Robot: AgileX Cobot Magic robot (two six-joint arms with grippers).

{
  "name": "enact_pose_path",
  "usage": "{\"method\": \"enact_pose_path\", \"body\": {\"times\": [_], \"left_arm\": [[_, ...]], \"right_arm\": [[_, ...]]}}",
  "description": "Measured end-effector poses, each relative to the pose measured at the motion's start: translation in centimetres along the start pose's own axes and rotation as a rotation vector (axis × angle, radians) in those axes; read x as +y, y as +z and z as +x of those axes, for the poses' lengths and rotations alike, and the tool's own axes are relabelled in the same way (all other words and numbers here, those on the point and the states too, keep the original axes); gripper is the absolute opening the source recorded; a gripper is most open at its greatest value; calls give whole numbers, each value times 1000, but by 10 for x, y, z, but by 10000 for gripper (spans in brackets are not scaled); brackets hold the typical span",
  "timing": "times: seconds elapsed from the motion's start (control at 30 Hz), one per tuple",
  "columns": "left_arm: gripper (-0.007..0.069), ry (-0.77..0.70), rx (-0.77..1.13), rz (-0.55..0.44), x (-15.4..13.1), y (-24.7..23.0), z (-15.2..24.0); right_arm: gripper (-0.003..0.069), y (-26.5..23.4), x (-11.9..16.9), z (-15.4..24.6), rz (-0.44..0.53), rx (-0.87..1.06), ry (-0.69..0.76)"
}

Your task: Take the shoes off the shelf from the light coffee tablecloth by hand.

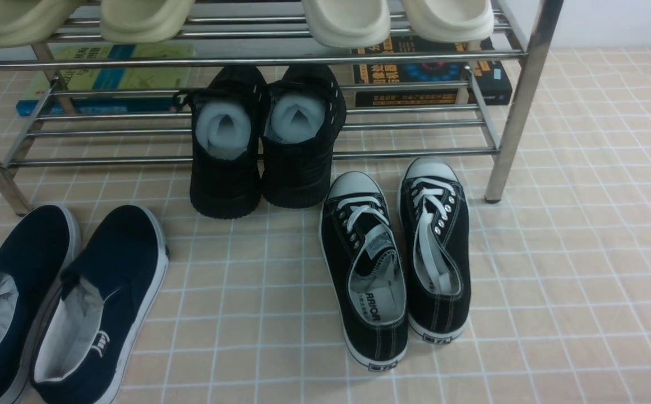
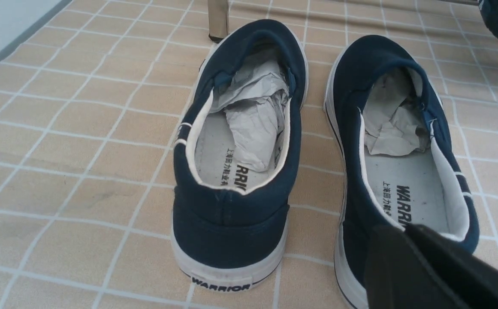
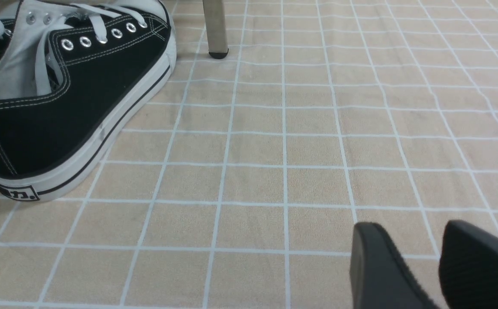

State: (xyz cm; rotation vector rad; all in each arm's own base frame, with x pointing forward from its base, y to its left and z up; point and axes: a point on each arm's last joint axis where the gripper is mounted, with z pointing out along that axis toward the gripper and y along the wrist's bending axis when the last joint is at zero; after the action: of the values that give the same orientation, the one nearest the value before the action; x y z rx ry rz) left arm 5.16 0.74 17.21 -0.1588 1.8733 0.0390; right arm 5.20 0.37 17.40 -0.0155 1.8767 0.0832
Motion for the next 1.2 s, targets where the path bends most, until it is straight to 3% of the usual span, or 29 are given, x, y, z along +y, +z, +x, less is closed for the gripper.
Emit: {"method": "enact_pose_path", "body": {"times": [0.33, 1.2], "left_arm": [[65, 22, 4, 69, -4, 0, 0], [92, 22, 4, 69, -4, 0, 0]], "right_arm": [[240, 0, 0, 0, 0, 0, 0], [240, 0, 0, 0, 0, 0, 1]]}}
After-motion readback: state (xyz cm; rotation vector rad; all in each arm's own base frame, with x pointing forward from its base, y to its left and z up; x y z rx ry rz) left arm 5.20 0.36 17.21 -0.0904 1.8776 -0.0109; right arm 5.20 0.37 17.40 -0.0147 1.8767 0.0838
